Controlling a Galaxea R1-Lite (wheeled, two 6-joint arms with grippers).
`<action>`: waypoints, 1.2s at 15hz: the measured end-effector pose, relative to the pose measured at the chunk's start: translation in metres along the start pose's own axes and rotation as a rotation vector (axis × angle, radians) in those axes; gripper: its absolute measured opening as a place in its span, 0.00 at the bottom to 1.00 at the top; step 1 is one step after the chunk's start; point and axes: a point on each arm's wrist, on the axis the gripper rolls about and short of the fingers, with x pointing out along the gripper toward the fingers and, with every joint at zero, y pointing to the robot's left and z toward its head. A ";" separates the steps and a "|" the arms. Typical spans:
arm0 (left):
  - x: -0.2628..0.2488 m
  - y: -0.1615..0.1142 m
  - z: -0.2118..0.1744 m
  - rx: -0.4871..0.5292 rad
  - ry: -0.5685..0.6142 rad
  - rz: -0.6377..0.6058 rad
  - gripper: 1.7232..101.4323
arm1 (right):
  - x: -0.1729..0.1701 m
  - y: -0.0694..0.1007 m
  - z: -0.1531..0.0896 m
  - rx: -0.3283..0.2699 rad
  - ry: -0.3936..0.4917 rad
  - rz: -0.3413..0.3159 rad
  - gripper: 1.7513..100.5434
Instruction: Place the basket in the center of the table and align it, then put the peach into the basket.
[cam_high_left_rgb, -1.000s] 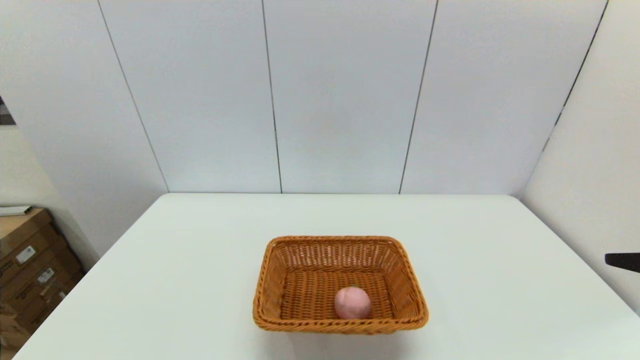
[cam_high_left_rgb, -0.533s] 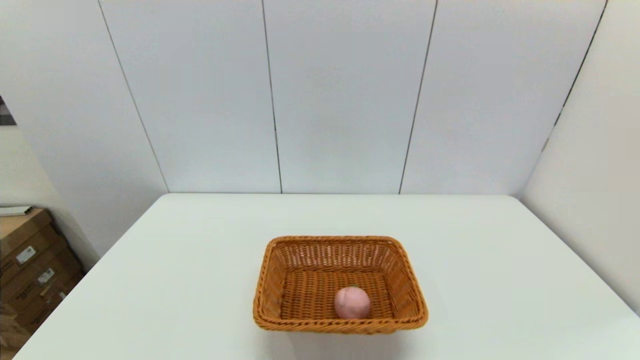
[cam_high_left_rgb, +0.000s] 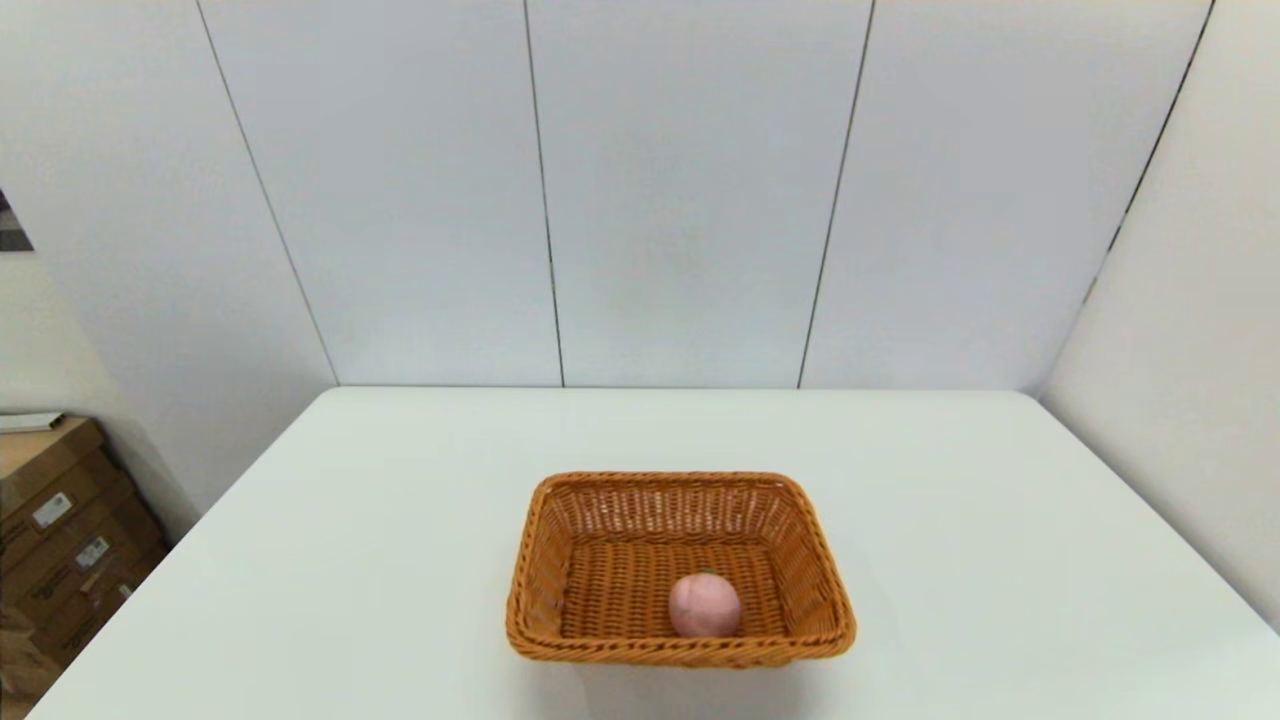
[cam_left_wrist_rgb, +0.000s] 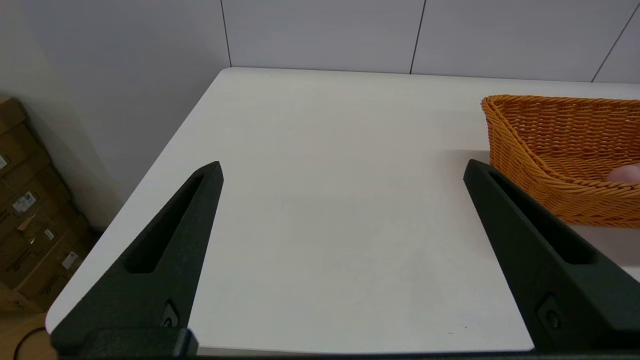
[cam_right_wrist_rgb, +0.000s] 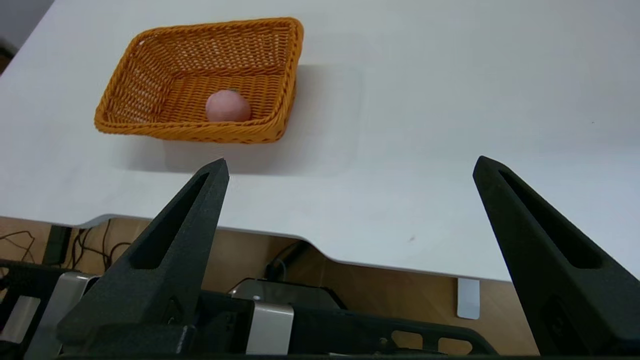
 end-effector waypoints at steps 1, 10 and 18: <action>0.000 0.000 0.000 0.000 0.000 0.000 0.96 | -0.001 0.001 -0.002 -0.002 -0.006 0.000 0.96; 0.000 0.000 0.000 0.000 0.000 0.000 0.96 | -0.021 -0.008 -0.037 -0.077 -0.071 -0.057 0.96; 0.000 0.000 0.000 0.000 0.000 0.000 0.96 | -0.004 -0.027 -0.085 -0.140 -0.223 -0.137 0.96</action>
